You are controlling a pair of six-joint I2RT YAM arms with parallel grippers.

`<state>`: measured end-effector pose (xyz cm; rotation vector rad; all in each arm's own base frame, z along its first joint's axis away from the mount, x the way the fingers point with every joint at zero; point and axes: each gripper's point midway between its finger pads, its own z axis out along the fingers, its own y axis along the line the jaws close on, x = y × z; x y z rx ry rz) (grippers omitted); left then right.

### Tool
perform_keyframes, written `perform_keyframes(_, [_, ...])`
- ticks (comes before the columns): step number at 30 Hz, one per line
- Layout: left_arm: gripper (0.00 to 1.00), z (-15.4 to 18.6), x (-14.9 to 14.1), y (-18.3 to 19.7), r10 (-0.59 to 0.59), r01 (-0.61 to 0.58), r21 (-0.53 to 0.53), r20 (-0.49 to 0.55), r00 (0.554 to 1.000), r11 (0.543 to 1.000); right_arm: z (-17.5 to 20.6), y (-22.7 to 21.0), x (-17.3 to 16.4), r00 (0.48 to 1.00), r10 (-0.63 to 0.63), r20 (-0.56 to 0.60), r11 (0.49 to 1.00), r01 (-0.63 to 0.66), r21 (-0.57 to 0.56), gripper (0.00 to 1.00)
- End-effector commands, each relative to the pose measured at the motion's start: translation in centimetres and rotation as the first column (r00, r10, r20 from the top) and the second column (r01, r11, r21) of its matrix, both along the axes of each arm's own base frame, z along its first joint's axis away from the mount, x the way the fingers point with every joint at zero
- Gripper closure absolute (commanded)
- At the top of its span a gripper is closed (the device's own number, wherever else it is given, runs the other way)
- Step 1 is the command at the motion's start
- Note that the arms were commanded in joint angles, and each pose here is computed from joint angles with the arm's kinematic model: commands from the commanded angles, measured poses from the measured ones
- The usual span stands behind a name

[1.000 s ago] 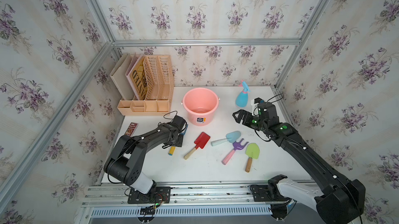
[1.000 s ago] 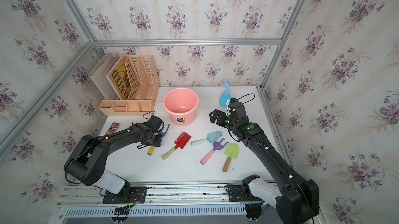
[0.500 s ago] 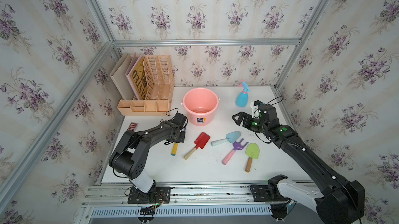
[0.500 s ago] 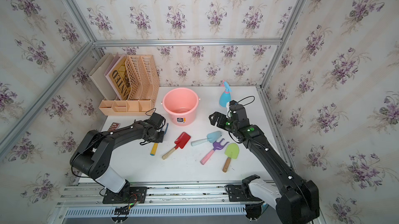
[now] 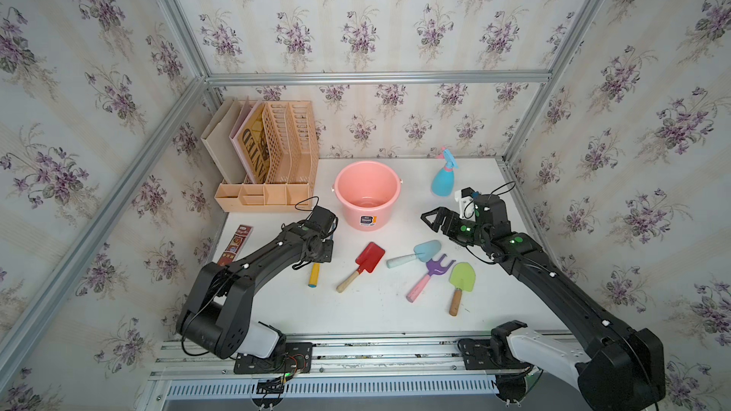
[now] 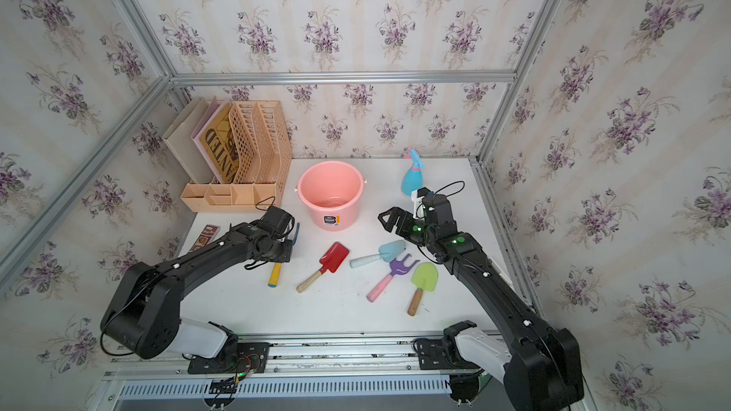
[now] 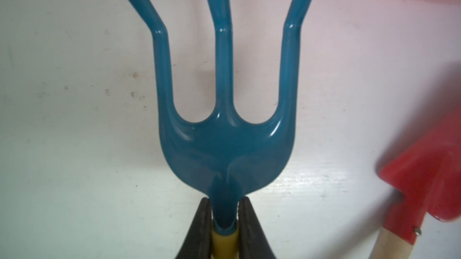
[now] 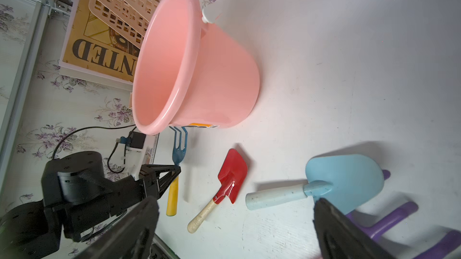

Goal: Organize the gardening tools
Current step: Pick up the gardening tool from the center of the board.

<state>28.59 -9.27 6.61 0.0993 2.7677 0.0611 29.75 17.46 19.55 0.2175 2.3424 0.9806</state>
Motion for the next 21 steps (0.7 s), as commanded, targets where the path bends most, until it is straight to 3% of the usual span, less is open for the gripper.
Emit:
perform_keyframes(1, [1.00, 1.8, -1.1, 1.3, 0.032, -0.033, 0.033, 0.023, 0.999, 0.999, 0.6, 0.3, 0.4, 1.000, 0.010, 0.025, 1.000, -0.011, 0.014, 0.00])
perform_keyframes(11, [1.00, 8.5, -3.0, 2.8, 0.056, -0.062, 0.021, 0.215, 0.975, 0.998, 0.6, 0.7, 0.6, 0.999, 0.026, 0.033, 0.999, -0.027, 0.030, 0.00])
perform_keyframes(21, [1.00, 17.1, 0.0, 0.4, -0.069, 0.062, 0.032, 0.520, 0.851, 0.998, 0.6, 1.6, 0.2, 0.997, 0.064, 0.042, 0.994, -0.067, 0.090, 0.00])
